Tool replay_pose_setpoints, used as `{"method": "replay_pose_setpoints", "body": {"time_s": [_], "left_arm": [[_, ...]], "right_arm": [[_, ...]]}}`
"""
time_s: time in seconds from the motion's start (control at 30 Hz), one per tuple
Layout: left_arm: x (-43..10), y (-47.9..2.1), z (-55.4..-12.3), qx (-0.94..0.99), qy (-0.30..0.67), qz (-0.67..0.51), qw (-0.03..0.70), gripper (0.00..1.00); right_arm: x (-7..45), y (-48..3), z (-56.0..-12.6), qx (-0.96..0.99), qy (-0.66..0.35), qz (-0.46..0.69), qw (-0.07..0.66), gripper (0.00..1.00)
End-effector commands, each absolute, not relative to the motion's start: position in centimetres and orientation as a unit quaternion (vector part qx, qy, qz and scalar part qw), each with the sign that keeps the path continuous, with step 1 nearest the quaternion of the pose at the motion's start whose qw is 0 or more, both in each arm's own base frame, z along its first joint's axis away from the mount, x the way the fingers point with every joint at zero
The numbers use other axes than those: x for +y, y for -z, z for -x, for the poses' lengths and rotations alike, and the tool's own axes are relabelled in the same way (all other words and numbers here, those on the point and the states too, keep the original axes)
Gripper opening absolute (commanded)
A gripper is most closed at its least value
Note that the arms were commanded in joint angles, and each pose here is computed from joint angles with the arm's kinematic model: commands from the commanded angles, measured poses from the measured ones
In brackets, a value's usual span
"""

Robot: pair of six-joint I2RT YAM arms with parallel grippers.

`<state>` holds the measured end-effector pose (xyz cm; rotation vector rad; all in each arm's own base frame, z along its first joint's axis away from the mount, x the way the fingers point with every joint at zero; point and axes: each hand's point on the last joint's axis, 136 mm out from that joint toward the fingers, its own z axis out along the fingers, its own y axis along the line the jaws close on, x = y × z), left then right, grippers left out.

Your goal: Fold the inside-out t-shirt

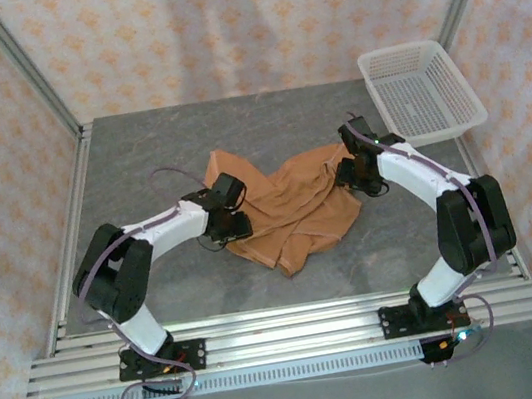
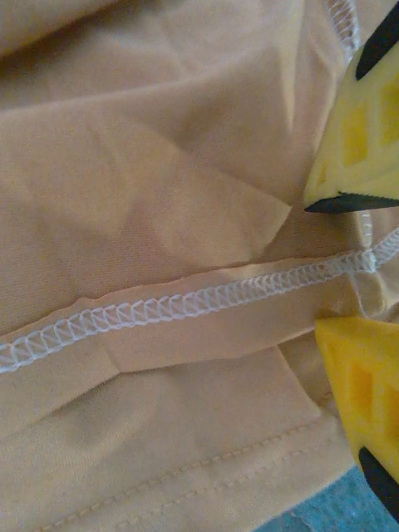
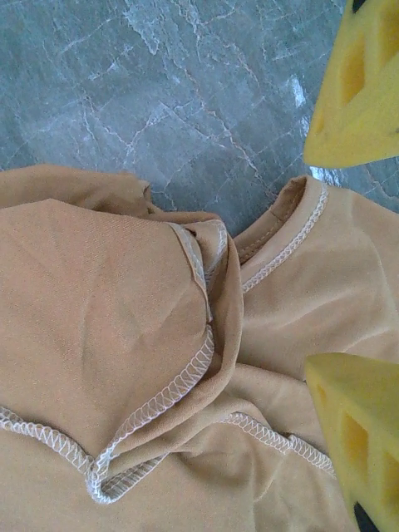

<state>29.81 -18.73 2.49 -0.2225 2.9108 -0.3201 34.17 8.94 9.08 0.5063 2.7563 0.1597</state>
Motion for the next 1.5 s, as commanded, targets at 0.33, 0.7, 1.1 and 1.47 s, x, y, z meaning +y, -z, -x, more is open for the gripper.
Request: {"method": "replay_pose_setpoints", "body": {"time_s": [0.33,0.7,1.1,1.47], "left_arm": [[-18.1,-6.7,-31.2,0.984,0.079,0.081,0.135,0.0],[-17.8,-11.4,-31.5,0.98,0.082,0.071,0.166,0.0],[-17.8,-10.2,-31.0,0.984,0.076,0.057,0.148,0.05],[-18.2,-7.7,-31.0,0.988,0.073,0.054,0.122,0.37]], "right_arm": [[7.0,-7.2,-35.9,0.969,-0.017,-0.187,0.162,0.58],[9.5,-7.9,-39.6,0.957,-0.082,-0.214,0.179,0.57],[9.0,-5.5,-40.1,0.963,-0.052,-0.208,0.16,0.33],[8.9,-6.4,-40.3,0.966,-0.047,-0.198,0.161,0.13]]}}
